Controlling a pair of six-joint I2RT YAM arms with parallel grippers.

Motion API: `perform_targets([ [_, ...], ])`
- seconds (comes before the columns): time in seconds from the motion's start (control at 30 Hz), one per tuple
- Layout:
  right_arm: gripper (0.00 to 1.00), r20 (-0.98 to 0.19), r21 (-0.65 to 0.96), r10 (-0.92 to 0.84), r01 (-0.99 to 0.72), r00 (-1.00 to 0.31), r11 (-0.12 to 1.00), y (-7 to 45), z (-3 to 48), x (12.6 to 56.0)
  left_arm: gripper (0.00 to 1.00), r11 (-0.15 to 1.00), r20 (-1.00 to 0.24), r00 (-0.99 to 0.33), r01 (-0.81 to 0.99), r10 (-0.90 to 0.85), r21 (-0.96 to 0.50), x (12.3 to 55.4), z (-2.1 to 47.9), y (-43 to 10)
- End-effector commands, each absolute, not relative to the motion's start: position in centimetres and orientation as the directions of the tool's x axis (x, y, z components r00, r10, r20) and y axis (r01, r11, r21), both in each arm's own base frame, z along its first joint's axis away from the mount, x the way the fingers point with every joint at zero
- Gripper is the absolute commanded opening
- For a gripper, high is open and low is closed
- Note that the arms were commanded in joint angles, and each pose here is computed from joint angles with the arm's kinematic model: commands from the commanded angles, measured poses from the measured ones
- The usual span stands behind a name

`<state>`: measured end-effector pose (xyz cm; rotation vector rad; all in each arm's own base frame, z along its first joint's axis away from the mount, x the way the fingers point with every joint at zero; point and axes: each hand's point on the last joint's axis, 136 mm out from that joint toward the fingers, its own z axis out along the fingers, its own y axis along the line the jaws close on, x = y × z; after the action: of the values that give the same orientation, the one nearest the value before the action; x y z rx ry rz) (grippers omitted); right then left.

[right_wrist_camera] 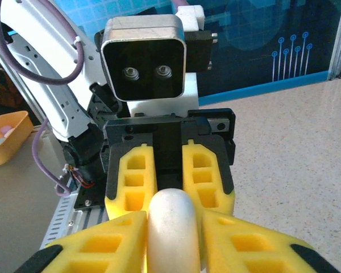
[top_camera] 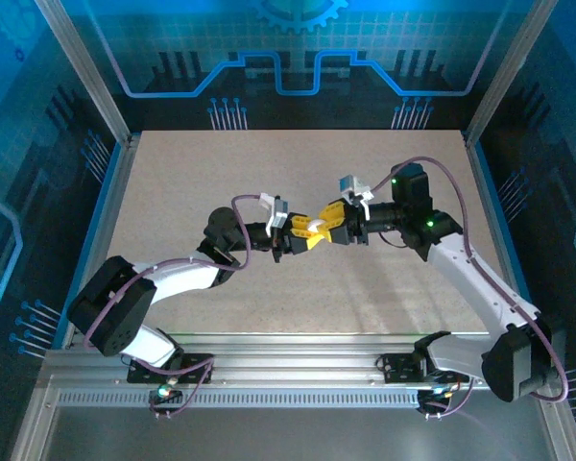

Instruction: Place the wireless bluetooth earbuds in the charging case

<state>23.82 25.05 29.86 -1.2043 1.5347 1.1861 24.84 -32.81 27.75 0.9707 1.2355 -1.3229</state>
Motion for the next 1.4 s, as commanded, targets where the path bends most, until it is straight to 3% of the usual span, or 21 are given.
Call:
perform_targets([
  [0.0, 0.22, -0.963, 0.176, -0.198, -0.983, -0.184, 0.056, 25.3, 30.4, 23.4, 0.18, 0.035, -0.982, -0.069, 0.996, -0.176, -0.077, 24.3, 29.7, -33.0],
  [0.2, 0.14, -0.959, 0.181, -0.21, -0.981, -0.193, 0.077, 24.9, 30.1, 23.5, 0.27, 0.048, -0.983, -0.073, 0.995, -0.167, -0.082, 24.4, 29.4, -33.0],
  [0.33, 0.13, -0.953, 0.188, -0.217, -0.974, -0.211, 0.126, 24.5, 29.6, 24.1, 0.47, 0.084, -0.985, -0.075, 0.992, -0.158, -0.089, 24.9, 28.8, -32.9],
  [0.4, 0.14, -0.945, 0.202, -0.227, -0.966, -0.236, 0.164, 24.1, 29.0, 24.7, 0.63, 0.127, -0.985, -0.092, 0.986, -0.149, -0.111, 25.6, 28.0, -32.7],
  [0.57, 0.14, -0.909, 0.258, -0.263, -0.933, -0.323, 0.252, 23.1, 26.6, 26.2, 0.78, 0.244, -0.985, -0.12, 0.959, -0.12, -0.147, 26.8, 26.1, -31.8],
  [0.83, 0.14, -0.724, 0.44, -0.259, -0.717, -0.639, 0.54, 20.0, 18.8, 32.2, 0.85, 0.488, -0.979, -0.186, 0.849, -0.077, -0.2, 29.3, 23.3, -28.8],
  [0.97, 0.14, -0.586, 0.527, -0.197, -0.555, -0.786, 0.644, 17.9, 14.5, 34.8, 0.86, 0.667, -0.964, -0.26, 0.707, -0.066, -0.236, 31.8, 21.4, -25.8],
  [1.13, 0.14, -0.461, 0.512, -0.178, -0.424, -0.87, 0.747, 15.6, 10.3, 37.0, 0.89, 0.831, -0.914, -0.39, 0.468, -0.112, -0.301, 34.2, 18.6, -20.7],
  [1.37, 0.14, -0.336, 0.533, -0.113, -0.288, -0.935, 0.795, 13.7, 6.4, 39.3, 0.9, 0.891, -0.875, -0.463, 0.328, -0.138, -0.314, 34.8, 16.7, -17.1],
])
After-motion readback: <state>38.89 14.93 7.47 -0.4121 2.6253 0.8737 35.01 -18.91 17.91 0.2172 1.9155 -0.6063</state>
